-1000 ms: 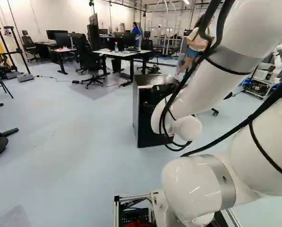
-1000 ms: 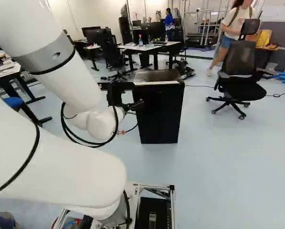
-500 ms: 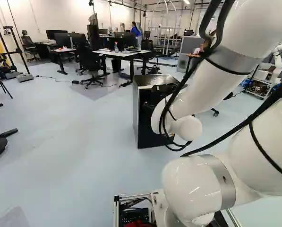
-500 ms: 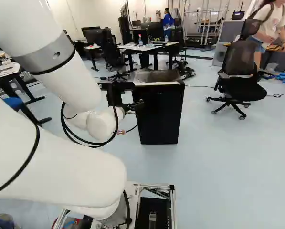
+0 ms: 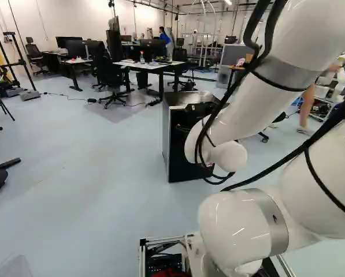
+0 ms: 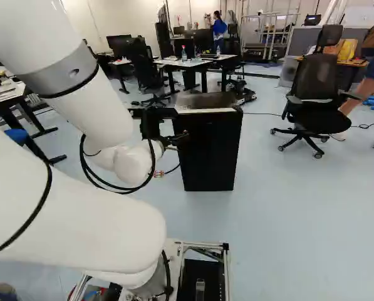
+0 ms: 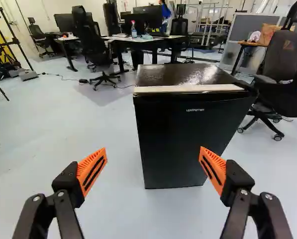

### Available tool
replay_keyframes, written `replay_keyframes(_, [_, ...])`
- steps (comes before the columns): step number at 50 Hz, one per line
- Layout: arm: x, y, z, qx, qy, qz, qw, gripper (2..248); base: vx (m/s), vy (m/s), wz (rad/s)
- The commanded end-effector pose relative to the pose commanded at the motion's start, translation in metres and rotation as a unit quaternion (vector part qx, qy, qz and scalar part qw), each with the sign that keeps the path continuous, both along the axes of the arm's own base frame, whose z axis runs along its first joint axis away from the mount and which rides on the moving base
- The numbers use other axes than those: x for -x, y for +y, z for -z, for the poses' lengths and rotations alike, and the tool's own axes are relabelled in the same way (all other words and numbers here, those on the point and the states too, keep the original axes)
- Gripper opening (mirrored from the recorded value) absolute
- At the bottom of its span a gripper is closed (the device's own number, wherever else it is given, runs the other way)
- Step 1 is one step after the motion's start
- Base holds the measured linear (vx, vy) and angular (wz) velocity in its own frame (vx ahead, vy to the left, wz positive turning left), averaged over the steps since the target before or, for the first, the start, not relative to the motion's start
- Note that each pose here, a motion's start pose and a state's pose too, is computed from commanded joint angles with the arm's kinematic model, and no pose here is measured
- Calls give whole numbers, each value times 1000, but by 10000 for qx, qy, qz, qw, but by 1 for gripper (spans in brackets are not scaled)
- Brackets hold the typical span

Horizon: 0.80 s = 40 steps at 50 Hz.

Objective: Grab a drink from the fridge

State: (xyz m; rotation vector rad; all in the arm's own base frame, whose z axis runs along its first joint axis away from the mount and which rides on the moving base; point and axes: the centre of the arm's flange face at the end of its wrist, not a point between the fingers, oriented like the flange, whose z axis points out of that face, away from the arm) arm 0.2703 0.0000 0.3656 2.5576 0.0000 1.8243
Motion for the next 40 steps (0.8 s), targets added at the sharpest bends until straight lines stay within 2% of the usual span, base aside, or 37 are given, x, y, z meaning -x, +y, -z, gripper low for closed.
replay_keyframes(40, [0, 0, 0, 0, 0, 0, 10000, 247, 54, 14, -10])
